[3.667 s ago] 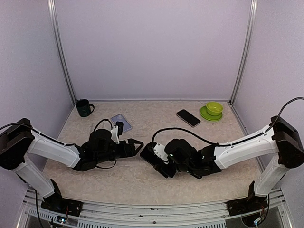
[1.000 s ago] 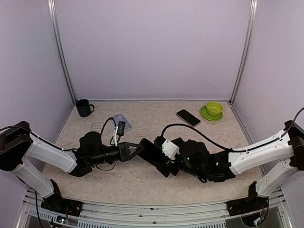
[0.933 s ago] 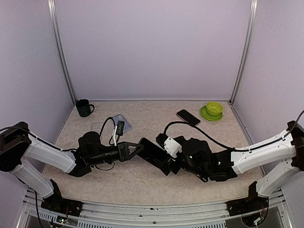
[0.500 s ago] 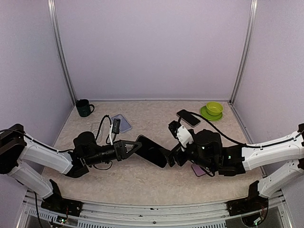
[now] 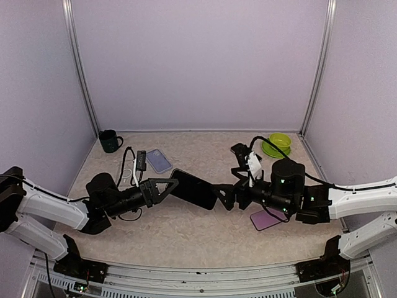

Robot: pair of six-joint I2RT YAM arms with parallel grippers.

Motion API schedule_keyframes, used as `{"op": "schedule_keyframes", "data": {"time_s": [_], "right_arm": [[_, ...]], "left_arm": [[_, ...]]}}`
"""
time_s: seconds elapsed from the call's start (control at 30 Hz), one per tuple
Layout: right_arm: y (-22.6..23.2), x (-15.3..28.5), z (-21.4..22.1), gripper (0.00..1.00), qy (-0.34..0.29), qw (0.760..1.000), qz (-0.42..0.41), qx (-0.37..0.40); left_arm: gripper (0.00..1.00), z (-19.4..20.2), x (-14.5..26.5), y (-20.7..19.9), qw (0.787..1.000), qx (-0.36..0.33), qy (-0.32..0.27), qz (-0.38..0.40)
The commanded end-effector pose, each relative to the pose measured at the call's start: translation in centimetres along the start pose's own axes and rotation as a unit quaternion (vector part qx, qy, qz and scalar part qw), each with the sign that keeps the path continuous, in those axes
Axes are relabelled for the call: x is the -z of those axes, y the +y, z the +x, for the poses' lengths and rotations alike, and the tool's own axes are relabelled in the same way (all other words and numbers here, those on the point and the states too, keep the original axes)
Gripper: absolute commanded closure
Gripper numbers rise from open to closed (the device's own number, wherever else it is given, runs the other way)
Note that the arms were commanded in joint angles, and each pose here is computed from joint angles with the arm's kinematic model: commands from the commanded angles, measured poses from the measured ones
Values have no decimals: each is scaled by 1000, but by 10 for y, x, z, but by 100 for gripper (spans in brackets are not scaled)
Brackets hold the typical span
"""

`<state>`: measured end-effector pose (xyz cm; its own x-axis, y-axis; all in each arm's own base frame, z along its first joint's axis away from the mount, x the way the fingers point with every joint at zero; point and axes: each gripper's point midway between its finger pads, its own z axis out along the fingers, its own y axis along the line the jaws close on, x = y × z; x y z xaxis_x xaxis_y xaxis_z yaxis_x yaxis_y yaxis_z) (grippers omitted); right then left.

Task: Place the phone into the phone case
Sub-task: Pass from the left arm to the right

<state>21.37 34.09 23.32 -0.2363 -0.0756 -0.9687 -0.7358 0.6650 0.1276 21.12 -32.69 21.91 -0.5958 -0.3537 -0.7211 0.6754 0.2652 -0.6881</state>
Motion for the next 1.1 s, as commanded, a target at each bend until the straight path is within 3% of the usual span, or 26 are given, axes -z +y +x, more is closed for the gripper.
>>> {"op": "schedule_keyframes", "data": {"time_s": [0.0,0.53,0.77,1.07], "right_arm": [[21,8,-13,2,-21,994,-83,-65],[43,7,-29,4,-22,961,-199,-193],[38,-1,-21,8,4,932,-240,-272],[58,-10,-17,12,31,906,-302,-294]], "left_arm": [[100,-40,13,-39,994,-15,-85,70],[100,-51,23,-67,983,-15,-113,143],[100,-50,22,-68,983,-14,-113,146],[100,-49,19,-59,985,-2,-118,128]]}}
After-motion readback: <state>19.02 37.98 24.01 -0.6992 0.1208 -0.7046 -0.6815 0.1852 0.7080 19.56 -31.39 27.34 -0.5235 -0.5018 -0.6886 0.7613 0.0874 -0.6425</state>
